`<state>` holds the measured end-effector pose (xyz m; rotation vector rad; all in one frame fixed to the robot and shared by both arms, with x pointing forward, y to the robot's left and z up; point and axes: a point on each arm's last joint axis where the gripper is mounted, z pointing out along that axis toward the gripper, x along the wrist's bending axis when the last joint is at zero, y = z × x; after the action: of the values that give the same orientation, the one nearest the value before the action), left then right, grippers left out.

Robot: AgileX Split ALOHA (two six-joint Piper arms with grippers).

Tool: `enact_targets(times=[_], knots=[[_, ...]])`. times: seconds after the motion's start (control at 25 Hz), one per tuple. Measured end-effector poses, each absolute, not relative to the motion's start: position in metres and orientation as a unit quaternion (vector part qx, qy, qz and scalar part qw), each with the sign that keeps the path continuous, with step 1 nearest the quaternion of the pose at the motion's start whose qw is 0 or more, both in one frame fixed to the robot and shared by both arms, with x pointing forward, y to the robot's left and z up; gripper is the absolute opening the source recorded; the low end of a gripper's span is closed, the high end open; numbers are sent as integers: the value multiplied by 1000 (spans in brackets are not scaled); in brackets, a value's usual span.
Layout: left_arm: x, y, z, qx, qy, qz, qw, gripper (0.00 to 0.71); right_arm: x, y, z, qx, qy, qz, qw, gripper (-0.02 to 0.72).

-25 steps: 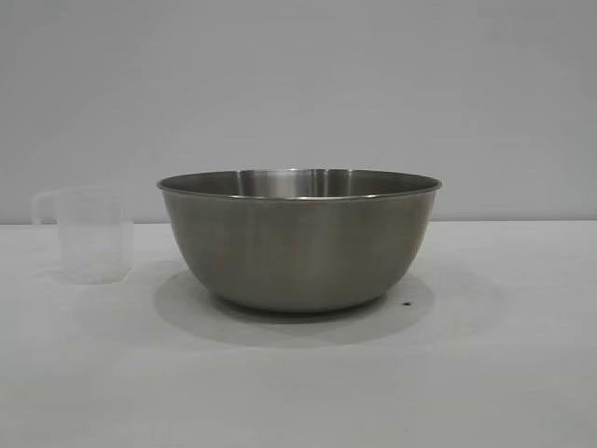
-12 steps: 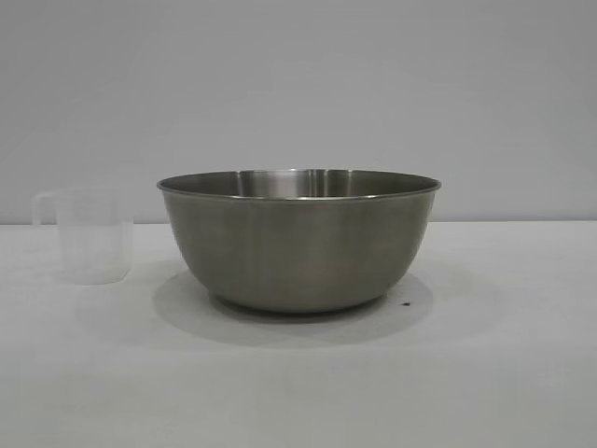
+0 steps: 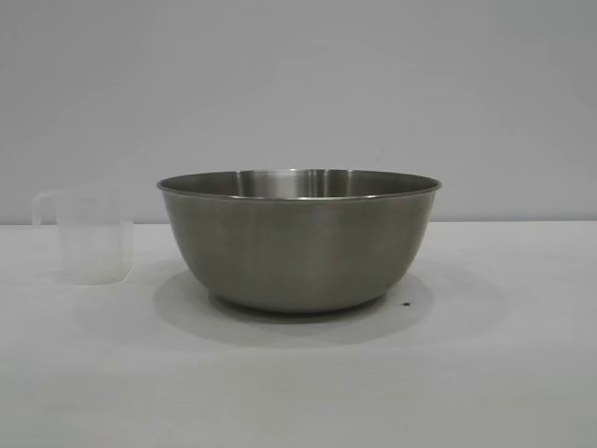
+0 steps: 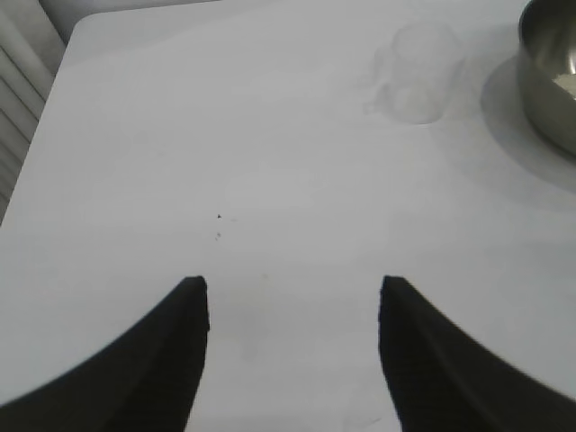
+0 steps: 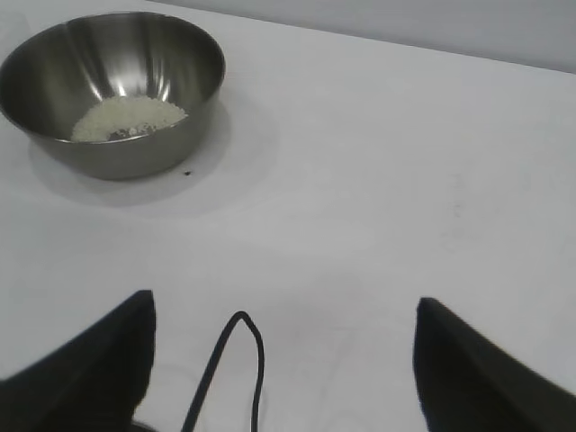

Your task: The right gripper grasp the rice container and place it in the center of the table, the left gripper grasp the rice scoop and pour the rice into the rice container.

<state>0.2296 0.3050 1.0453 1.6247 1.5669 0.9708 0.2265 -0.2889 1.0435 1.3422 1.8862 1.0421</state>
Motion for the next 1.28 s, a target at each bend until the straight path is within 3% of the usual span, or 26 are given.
enact_targets(times=[1.28], knots=[[229,304,1045,603,621,383,323,365,227,-289,1044,506,708,391,298,507]])
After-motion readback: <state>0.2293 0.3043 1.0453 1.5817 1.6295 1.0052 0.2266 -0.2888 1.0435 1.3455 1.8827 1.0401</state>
